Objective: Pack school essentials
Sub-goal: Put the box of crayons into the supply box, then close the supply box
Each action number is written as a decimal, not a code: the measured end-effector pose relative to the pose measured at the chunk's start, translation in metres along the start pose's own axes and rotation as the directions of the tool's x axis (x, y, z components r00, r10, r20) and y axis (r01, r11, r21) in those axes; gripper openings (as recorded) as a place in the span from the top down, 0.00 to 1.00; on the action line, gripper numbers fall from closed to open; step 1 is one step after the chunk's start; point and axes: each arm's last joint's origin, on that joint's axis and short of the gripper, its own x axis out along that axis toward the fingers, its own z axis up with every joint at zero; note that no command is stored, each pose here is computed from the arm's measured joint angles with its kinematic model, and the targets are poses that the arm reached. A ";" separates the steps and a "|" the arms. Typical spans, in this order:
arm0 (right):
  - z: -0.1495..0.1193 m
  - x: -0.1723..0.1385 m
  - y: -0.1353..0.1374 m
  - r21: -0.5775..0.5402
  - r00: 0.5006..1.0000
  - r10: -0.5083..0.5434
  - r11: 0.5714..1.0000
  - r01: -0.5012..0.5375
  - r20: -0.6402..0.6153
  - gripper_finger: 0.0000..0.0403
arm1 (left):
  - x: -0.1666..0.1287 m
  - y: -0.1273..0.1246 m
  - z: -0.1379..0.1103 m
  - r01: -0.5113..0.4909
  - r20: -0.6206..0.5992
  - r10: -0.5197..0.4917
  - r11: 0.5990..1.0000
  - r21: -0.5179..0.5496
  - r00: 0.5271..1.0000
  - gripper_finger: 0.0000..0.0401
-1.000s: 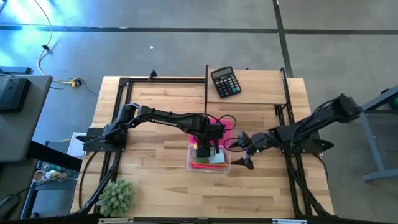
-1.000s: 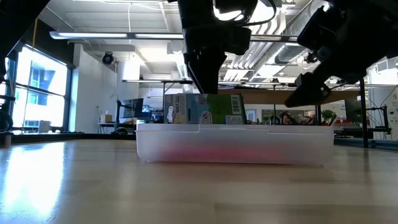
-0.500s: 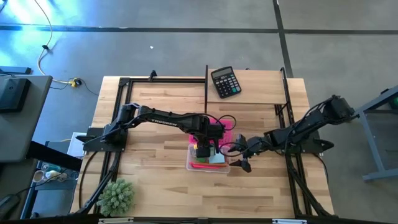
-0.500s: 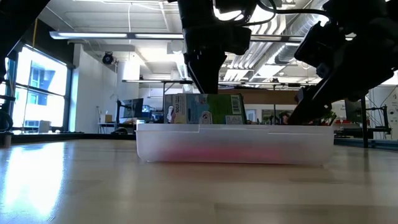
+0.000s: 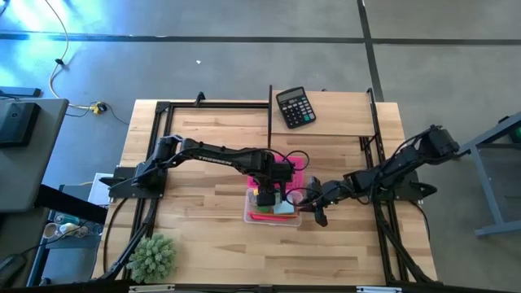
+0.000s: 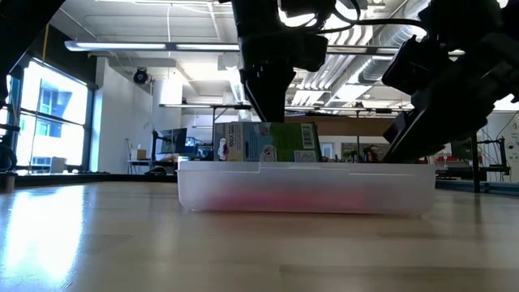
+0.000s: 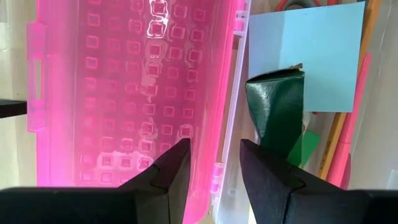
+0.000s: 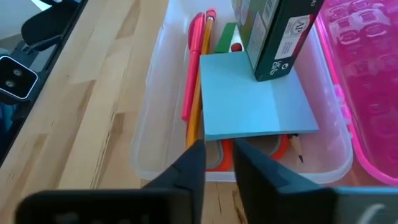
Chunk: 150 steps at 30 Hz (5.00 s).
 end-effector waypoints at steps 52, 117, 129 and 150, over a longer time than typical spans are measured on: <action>-0.001 0.000 -0.006 0.096 0.994 -0.109 0.989 0.110 -0.013 0.97 | -0.014 -0.075 -0.016 -0.038 0.027 0.035 0.996 0.082 0.999 0.69; 0.094 0.077 0.027 -0.143 0.978 -0.205 0.970 0.199 -0.028 0.97 | 0.019 -0.112 -0.085 -0.191 -0.150 0.203 0.977 0.095 0.968 0.69; 0.129 0.007 0.031 -0.105 0.950 -0.307 0.944 0.312 0.060 0.97 | -0.037 -0.101 -0.099 -0.363 -0.022 0.365 0.930 0.061 0.931 0.69; 0.155 -0.128 -0.041 0.123 0.847 -0.523 0.850 0.512 0.091 0.86 | -0.040 0.042 -0.139 -0.141 0.242 0.275 0.879 -0.456 0.930 0.69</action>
